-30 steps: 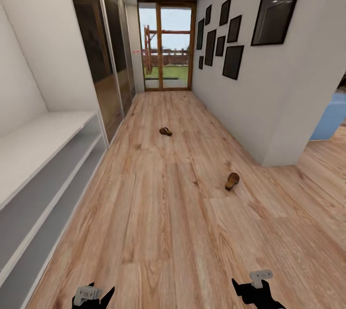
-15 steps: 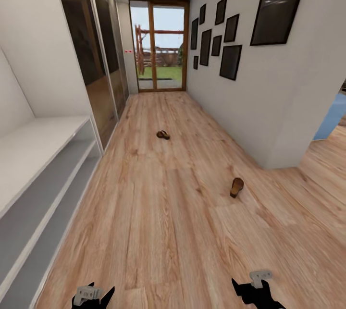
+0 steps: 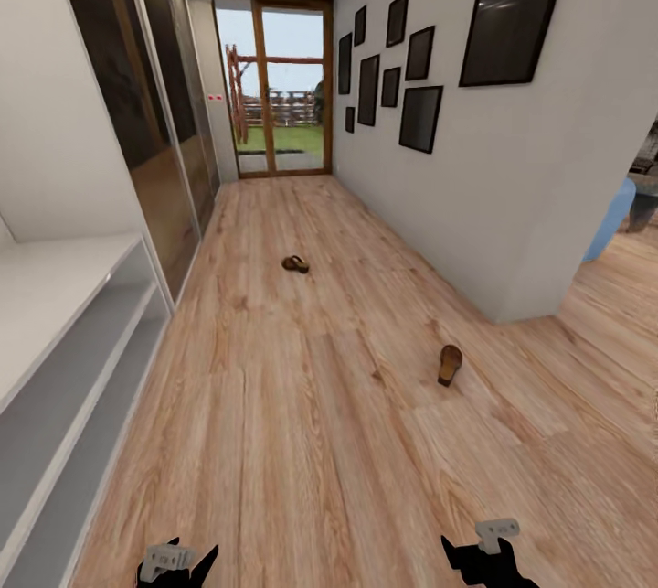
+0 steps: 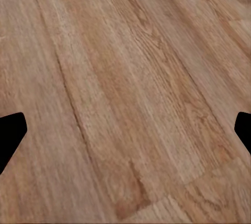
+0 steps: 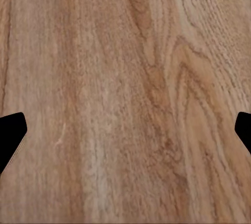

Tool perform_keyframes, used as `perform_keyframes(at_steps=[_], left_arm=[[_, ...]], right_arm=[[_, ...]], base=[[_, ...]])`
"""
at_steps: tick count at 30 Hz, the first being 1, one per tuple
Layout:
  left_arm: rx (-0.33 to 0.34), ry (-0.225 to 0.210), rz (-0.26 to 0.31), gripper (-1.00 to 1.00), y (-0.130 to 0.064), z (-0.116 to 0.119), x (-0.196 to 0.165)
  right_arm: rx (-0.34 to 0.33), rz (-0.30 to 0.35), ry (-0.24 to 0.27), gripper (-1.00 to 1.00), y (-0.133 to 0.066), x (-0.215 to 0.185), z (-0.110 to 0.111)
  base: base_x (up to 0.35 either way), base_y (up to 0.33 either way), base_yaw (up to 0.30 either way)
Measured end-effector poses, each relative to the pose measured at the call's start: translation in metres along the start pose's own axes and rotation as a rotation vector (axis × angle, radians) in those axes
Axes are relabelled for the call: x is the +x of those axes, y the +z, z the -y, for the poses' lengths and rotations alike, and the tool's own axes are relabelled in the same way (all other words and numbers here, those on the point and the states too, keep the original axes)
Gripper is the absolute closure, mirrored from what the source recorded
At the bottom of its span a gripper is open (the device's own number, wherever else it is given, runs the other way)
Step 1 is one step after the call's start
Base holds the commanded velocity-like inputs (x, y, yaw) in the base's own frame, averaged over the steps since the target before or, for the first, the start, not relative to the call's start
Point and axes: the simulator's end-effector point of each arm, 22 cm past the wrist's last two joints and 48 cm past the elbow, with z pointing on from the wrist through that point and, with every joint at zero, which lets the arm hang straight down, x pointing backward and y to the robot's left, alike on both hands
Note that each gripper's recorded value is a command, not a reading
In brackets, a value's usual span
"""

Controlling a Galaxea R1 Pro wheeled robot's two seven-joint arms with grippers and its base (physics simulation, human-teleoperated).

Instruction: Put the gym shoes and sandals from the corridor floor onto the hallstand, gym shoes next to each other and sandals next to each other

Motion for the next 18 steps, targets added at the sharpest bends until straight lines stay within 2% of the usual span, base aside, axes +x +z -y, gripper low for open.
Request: perform_keyframes(at_steps=[18], left_arm=[[0.0, 0.0, -0.001, -1.0, 0.0, 0.0003, 0.0003]], right_arm=[[0.0, -0.002, 0.001, -1.0, -0.0002, 0.0011, -0.0003]], base=[[0.318, 0.139, -0.264]])
